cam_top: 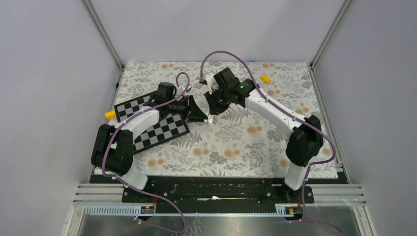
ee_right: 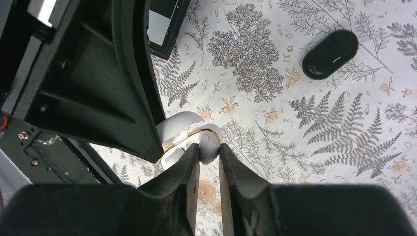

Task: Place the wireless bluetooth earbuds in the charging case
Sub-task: Pick up the right earbud from the right side groove of the charging case, then insert the right earbud into the right side groove of the charging case.

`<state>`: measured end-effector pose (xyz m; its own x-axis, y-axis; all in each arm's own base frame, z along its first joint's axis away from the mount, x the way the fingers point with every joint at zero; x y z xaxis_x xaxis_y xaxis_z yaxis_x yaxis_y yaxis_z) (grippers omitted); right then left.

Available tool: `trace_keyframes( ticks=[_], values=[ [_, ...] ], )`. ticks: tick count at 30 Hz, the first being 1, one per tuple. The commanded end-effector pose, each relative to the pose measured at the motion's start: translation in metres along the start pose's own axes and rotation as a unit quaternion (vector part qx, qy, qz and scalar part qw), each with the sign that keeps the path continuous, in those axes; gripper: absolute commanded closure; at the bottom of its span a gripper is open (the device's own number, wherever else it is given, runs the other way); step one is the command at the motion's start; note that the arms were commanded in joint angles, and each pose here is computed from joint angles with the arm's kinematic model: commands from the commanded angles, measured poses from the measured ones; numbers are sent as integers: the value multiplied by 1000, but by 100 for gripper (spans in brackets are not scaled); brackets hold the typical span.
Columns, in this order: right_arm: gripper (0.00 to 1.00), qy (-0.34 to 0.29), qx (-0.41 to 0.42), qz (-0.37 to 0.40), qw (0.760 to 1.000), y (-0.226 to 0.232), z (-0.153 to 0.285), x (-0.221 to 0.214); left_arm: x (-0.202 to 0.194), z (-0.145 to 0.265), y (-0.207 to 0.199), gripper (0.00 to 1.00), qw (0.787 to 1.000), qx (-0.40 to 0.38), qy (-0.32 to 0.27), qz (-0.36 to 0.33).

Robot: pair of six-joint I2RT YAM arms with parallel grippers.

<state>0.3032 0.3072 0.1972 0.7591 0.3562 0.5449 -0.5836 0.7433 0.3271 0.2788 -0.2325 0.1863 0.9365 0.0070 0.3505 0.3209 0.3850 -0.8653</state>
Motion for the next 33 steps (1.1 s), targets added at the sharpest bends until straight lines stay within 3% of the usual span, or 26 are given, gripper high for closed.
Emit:
trace_keyframes(
  ticks=[1,16,33],
  values=[
    [76,-35,11,-51,998,17,15,17,14,7,-19,100,998,-12,-24,-49],
    [83,-34,-12,-161,986,22,6,9,19,7,-18,100,998,-2,-35,-51],
    [80,-28,6,-219,975,36,1,10,24,7,-17,100,998,5,-42,-52]
  ],
)
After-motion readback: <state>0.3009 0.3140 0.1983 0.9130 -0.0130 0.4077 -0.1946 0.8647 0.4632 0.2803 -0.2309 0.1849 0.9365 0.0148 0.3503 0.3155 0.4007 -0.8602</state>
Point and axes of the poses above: each gripper's point midway between its finger pads, its own z axis back along the fingers, its own y axis along the line the jaws close on, x = y × z, the point moved 3 cm from there along z, back along the fingers, and after that the axes turned 15 degrees about -z, right-handed, at the moved point
